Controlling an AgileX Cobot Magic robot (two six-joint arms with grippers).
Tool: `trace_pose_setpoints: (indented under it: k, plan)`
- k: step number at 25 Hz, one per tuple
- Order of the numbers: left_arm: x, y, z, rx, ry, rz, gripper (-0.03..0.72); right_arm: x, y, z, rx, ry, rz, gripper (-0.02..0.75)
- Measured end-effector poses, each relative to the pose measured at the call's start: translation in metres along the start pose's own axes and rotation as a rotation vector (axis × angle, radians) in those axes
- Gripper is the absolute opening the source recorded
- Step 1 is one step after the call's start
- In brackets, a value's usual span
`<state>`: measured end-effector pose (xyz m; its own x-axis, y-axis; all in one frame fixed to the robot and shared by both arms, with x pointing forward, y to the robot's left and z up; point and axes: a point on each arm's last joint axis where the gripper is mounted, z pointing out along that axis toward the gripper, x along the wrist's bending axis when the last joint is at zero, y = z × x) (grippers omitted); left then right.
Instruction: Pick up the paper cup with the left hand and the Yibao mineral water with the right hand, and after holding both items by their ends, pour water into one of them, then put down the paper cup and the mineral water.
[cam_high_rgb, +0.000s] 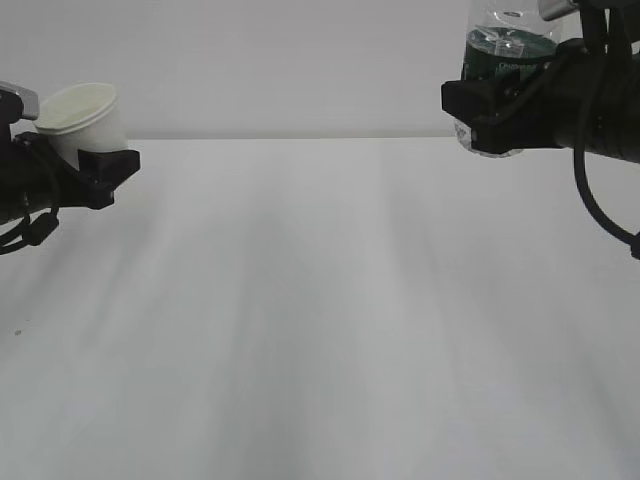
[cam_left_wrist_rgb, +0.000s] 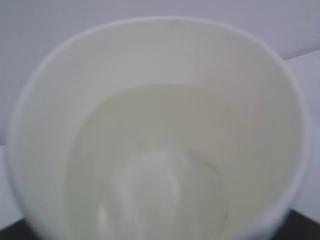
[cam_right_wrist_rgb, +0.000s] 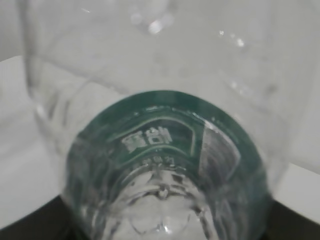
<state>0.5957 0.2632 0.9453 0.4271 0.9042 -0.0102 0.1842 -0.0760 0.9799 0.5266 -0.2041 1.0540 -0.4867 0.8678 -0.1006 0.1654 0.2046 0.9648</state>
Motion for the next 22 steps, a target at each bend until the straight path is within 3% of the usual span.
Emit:
trace_pose_setpoints:
  k: [6,22]
  plan:
    - [0.0041,0.0005,-0.0006,-0.008,0.033,-0.025,0.445,0.0000,0.0000,0.0000,0.000,0.000,0.002,0.428]
    - [0.0097,-0.0037,-0.0013,0.037,0.091,0.013,0.445,0.0000,0.0000,0.0000,0.000,0.000,0.002,0.428]
